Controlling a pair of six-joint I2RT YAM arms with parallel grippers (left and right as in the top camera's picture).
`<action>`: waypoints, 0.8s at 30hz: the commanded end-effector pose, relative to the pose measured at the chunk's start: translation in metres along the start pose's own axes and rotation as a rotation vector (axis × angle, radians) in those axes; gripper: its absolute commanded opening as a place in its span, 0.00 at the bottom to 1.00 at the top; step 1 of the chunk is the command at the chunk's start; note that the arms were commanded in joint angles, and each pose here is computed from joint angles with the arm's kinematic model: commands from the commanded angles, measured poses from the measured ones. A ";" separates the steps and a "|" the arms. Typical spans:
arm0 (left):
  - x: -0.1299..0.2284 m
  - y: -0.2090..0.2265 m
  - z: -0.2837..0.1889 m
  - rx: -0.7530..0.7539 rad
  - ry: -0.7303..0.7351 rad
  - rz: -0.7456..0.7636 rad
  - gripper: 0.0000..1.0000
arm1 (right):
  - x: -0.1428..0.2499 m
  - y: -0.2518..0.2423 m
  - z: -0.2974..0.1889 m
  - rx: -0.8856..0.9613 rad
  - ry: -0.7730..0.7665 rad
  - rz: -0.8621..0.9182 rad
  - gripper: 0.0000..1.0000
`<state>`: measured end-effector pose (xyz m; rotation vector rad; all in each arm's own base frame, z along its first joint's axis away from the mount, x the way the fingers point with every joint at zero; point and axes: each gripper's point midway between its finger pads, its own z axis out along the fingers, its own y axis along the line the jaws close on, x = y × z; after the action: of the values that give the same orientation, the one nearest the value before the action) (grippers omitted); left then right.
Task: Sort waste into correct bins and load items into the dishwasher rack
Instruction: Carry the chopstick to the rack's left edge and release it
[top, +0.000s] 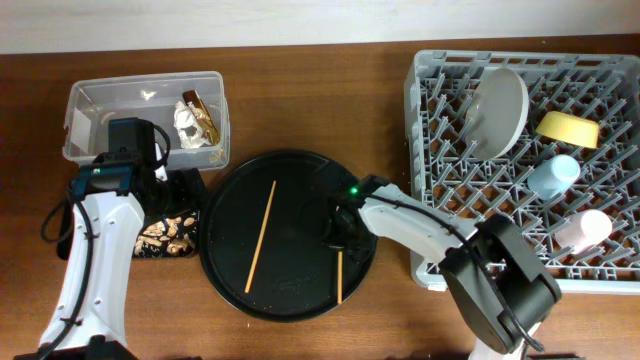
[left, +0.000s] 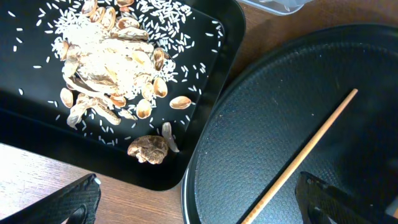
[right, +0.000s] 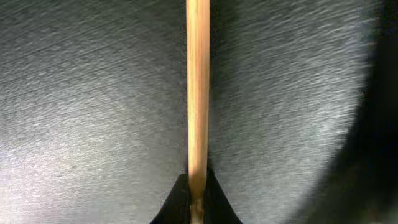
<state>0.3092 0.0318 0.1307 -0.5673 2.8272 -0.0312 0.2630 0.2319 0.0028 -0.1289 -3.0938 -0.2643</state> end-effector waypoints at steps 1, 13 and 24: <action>-0.002 -0.001 -0.006 0.012 -0.017 -0.006 0.99 | -0.021 -0.009 -0.039 -0.049 -0.052 -0.087 0.04; 0.005 -0.019 -0.006 0.055 -0.002 0.035 0.82 | -0.066 -0.125 -0.215 0.073 -0.387 -0.124 0.04; 0.058 -0.037 0.038 0.049 0.103 0.107 0.60 | -0.075 -0.166 -0.158 0.087 -0.155 -0.064 0.04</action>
<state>0.2929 -0.0201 0.0946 -0.3652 2.9254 -0.0955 0.3258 0.0271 0.1416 -0.0869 -3.3136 -0.0744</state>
